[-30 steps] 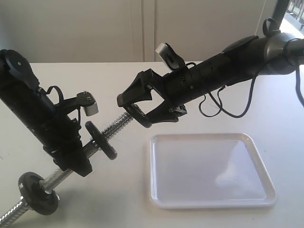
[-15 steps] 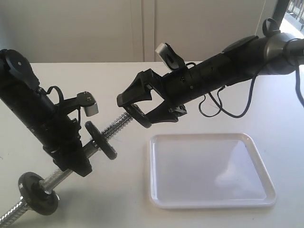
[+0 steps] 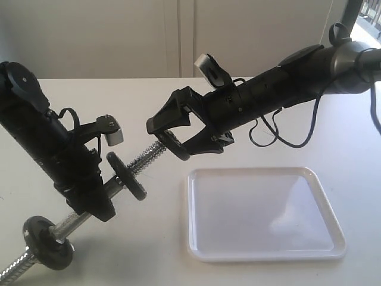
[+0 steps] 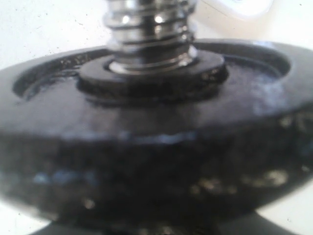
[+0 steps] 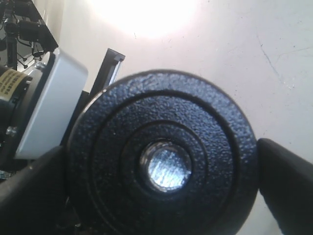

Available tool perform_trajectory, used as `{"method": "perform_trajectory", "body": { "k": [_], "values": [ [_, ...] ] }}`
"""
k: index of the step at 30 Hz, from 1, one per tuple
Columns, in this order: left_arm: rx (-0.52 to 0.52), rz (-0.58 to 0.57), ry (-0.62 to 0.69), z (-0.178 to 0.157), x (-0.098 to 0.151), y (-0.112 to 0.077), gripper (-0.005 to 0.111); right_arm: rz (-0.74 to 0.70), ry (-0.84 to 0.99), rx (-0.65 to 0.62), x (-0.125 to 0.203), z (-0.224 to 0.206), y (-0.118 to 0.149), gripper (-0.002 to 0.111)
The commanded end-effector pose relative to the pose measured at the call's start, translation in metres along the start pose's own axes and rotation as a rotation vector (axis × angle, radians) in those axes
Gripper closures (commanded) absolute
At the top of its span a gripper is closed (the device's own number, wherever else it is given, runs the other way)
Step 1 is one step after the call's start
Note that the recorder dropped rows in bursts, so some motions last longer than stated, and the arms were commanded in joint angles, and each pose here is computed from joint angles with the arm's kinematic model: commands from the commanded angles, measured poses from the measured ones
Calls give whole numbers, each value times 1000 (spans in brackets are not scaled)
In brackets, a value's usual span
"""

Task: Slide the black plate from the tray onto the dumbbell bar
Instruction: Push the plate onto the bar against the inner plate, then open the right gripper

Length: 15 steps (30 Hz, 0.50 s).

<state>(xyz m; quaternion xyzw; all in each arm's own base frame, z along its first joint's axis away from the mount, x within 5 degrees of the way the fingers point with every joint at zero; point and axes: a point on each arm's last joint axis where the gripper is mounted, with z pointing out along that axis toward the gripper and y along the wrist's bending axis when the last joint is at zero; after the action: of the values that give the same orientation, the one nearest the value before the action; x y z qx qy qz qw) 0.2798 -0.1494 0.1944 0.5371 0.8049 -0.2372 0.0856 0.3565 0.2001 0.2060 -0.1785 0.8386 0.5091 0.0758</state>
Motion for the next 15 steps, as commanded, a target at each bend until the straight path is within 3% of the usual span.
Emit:
{"method": "perform_trajectory", "body": {
  "k": [1, 15],
  "values": [
    [99, -29, -214, -15, -28, -21, 107, 1, 8, -165, 0, 4, 28, 14],
    [99, -29, -214, -15, -28, -21, 107, -10, 22, -150, 2, 4, 26, 14]
  ]
}}
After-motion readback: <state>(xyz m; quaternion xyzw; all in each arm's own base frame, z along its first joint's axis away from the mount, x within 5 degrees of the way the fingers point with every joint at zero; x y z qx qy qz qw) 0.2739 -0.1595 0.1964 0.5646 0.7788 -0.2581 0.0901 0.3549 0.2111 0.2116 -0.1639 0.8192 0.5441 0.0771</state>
